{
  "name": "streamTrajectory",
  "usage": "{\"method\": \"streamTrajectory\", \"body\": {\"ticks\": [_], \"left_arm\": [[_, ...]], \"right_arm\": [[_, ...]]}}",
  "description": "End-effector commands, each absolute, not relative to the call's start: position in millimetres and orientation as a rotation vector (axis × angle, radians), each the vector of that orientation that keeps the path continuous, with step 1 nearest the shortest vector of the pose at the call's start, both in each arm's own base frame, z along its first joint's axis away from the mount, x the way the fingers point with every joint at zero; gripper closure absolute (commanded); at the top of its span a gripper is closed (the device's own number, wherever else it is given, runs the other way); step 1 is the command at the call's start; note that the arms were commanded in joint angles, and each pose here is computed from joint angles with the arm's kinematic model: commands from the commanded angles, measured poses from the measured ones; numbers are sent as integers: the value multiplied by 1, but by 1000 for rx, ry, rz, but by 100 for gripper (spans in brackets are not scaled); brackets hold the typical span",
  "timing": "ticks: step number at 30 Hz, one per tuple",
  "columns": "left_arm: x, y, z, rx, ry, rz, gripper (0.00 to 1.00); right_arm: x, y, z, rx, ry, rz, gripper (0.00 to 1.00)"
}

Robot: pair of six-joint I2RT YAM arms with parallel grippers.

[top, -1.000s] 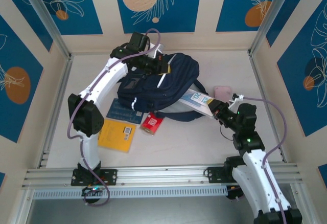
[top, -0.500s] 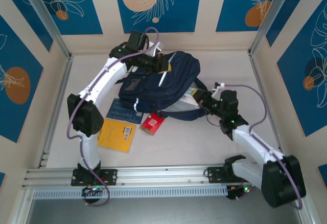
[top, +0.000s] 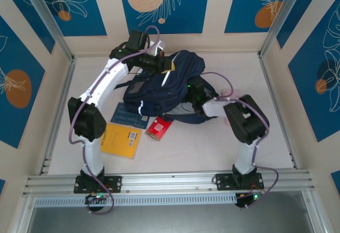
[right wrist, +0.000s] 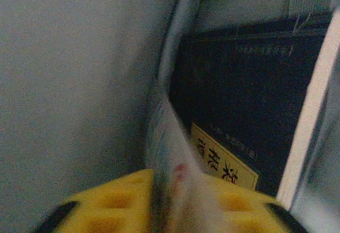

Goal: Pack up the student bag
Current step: Place the loose stationery in the student bag.

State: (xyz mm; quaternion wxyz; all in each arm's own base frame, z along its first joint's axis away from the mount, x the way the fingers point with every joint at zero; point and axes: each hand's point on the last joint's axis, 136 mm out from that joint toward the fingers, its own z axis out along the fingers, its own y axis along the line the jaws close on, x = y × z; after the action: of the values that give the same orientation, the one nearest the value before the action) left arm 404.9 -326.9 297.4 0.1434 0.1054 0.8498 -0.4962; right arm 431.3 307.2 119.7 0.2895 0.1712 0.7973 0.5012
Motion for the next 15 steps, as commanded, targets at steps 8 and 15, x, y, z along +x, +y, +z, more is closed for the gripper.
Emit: {"method": "streamTrajectory", "body": {"ticks": [8, 15], "left_arm": [[413, -316, 342, 346, 2280, -1534, 100], [422, -310, 324, 298, 2309, -1505, 100]], "right_arm": [[418, 274, 141, 422, 2109, 1253, 12], [382, 215, 141, 474, 2157, 1087, 8]]}}
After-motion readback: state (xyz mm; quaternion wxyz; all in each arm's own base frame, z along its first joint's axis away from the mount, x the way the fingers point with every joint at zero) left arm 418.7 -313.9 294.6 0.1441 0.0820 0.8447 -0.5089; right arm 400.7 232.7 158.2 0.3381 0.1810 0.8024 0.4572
